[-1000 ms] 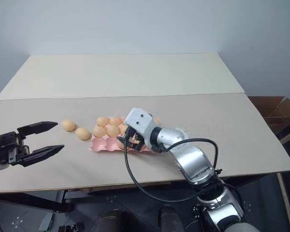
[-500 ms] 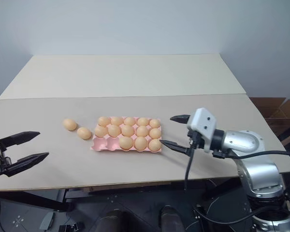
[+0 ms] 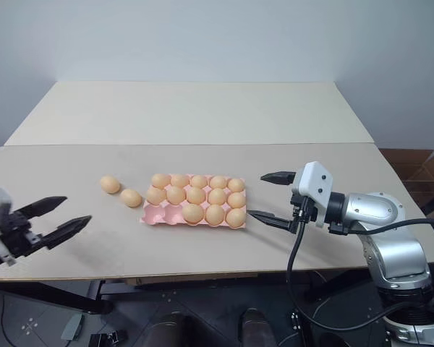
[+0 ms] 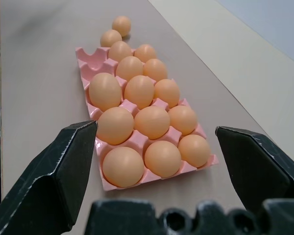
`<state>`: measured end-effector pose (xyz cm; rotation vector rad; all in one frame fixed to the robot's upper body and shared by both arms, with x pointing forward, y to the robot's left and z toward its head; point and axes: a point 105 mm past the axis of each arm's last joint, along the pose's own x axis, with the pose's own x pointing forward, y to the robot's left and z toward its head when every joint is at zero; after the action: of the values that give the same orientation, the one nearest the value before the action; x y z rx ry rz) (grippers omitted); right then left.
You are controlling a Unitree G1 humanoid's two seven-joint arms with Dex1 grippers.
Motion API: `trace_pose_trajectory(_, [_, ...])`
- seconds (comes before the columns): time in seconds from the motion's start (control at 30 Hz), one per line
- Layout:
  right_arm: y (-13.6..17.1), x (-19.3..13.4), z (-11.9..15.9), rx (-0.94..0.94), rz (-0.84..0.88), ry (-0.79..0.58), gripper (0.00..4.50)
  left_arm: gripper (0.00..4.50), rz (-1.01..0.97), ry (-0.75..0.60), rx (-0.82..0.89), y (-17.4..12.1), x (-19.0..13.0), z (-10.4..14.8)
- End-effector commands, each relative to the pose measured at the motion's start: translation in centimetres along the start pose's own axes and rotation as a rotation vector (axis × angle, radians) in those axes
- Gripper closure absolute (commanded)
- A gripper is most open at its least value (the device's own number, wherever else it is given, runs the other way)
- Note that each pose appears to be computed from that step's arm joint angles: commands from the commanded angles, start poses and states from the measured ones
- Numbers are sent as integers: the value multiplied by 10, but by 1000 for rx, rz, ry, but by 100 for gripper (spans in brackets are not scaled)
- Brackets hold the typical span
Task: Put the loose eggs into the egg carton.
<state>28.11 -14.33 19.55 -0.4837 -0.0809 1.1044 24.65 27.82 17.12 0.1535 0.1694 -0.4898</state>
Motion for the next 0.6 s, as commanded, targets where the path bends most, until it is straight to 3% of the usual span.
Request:
trace_pose_trajectory(0.03, [-3,-5,13,-55,-5,-29,2,0,77,10,35,3,15,5])
trace_pose_trajectory(0.27, [-1,-4,15,-63,0,-33,2,0,294,37,4,45,47,14])
trace_pose_trajectory(0.6, [2,-2,18,-67,-16,-49,2,0,349,155,-130,69,102,5])
